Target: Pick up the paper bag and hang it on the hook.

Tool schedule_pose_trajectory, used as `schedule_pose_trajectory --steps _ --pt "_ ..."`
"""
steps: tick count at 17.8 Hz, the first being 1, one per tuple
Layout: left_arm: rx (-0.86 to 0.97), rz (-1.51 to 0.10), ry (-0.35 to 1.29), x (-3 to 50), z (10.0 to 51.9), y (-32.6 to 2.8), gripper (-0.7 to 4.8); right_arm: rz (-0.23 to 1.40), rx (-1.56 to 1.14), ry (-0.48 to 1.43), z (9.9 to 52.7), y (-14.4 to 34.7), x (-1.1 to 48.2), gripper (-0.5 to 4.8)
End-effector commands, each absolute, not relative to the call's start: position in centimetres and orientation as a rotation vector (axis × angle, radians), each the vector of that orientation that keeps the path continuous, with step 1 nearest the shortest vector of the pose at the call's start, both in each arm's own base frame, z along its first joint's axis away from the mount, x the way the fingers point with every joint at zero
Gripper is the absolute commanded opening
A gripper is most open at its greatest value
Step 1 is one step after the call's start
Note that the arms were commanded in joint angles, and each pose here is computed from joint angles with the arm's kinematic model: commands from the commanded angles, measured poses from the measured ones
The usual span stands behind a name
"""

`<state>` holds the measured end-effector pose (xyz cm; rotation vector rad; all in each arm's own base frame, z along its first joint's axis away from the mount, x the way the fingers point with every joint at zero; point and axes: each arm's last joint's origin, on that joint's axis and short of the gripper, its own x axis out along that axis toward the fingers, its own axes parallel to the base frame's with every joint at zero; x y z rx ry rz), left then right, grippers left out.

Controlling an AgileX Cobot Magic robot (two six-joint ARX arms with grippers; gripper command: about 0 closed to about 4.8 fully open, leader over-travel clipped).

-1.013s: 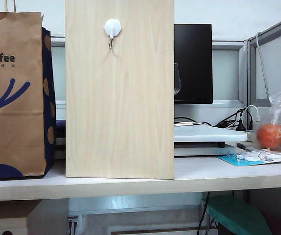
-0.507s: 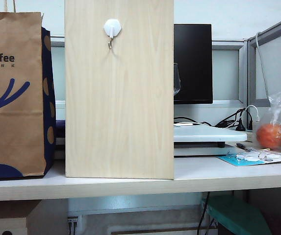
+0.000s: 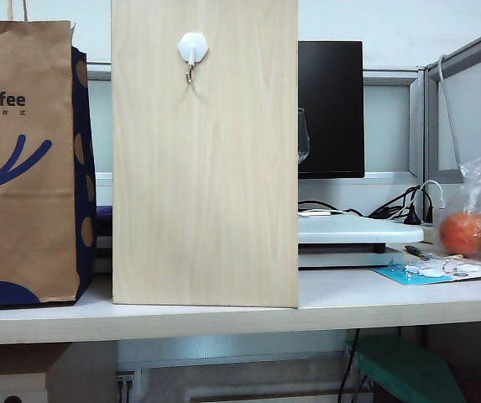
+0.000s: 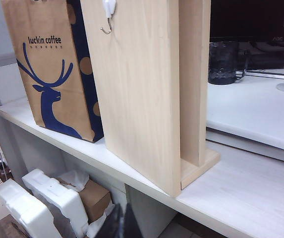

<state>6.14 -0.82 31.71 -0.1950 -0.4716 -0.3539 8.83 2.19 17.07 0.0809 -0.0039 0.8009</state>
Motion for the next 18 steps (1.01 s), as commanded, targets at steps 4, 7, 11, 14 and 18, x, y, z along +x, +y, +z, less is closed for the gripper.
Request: schedule_pose_trajectory --steps 4,7,11,14,18 --pt "0.073 -0.123 -0.373 12.4 35.2 -0.3 1.84 0.805 0.078 -0.015 17.0 2.2 8.9 0.00" --pt "0.066 -0.103 -0.279 16.5 35.1 -0.2 2.19 0.805 0.072 -0.031 17.2 2.2 8.8 0.00" --pt "0.054 -0.023 -0.255 18.8 35.1 0.0 3.09 0.806 0.066 -0.046 17.3 2.2 8.8 0.00" --pt "0.051 0.064 -0.268 20.0 34.8 0.3 2.60 0.808 0.066 -0.048 17.3 2.2 8.8 0.00" --pt "0.048 0.054 -0.266 23.0 33.9 0.3 1.11 0.808 0.062 -0.057 17.4 2.2 8.8 0.00"
